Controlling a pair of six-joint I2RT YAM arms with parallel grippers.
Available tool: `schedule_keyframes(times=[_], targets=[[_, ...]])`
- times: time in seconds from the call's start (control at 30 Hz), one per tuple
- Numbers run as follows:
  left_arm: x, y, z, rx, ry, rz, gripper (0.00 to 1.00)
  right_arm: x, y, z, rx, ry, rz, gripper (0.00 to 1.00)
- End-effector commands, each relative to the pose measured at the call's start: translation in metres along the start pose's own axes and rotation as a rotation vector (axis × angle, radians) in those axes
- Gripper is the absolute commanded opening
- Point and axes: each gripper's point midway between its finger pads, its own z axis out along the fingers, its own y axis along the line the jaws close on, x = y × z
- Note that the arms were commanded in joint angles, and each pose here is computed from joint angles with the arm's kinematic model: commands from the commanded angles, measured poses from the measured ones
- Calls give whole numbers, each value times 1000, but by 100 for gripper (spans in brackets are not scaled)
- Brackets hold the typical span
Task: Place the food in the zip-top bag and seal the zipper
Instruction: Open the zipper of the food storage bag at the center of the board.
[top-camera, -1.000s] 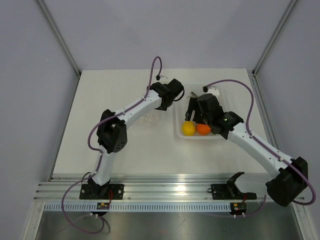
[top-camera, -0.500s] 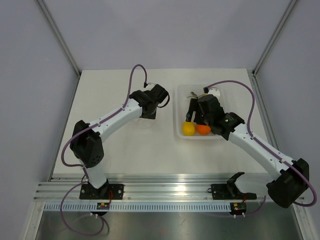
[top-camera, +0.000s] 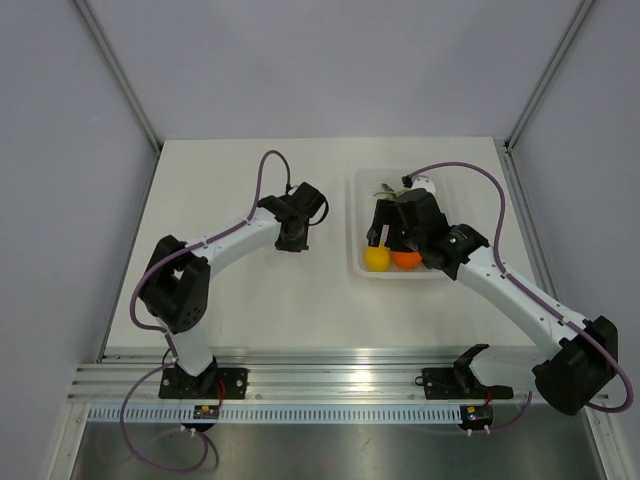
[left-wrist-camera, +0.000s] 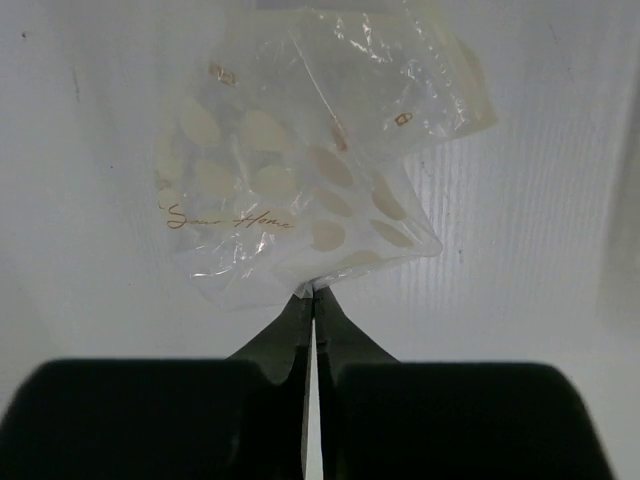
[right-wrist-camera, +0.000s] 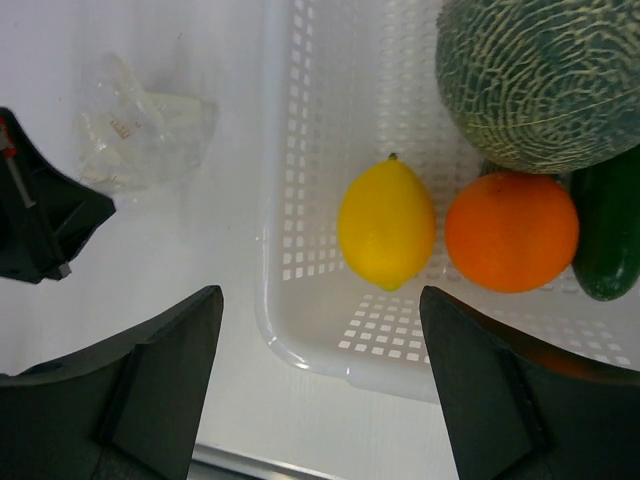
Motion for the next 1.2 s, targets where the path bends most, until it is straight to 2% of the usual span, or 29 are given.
schedule_keyframes(times=[0.0, 0.2, 0.5, 0.73, 0.87, 1.0, 1.17], targets=[[-15, -15, -14, 114, -72, -8, 0, -14, 34, -4, -154, 6, -29, 87], [-13, -11, -26, 189, -123, 23, 0, -20, 65, -2, -282, 39, -56, 87], [-16, 2, -76, 372, -361, 89, 0, -10, 102, 18, -413, 180, -65, 88], [-2, 6, -91, 493, -394, 73, 0, 1, 119, 37, -475, 260, -63, 86], [-4, 16, -104, 502, -427, 62, 0, -9, 112, 38, -450, 196, 6, 86], [-8, 27, -122, 504, -477, 59, 0, -21, 102, 35, -421, 160, 148, 83], [-16, 35, -158, 542, -608, 53, 0, -24, 103, 37, -438, 196, 253, 83]])
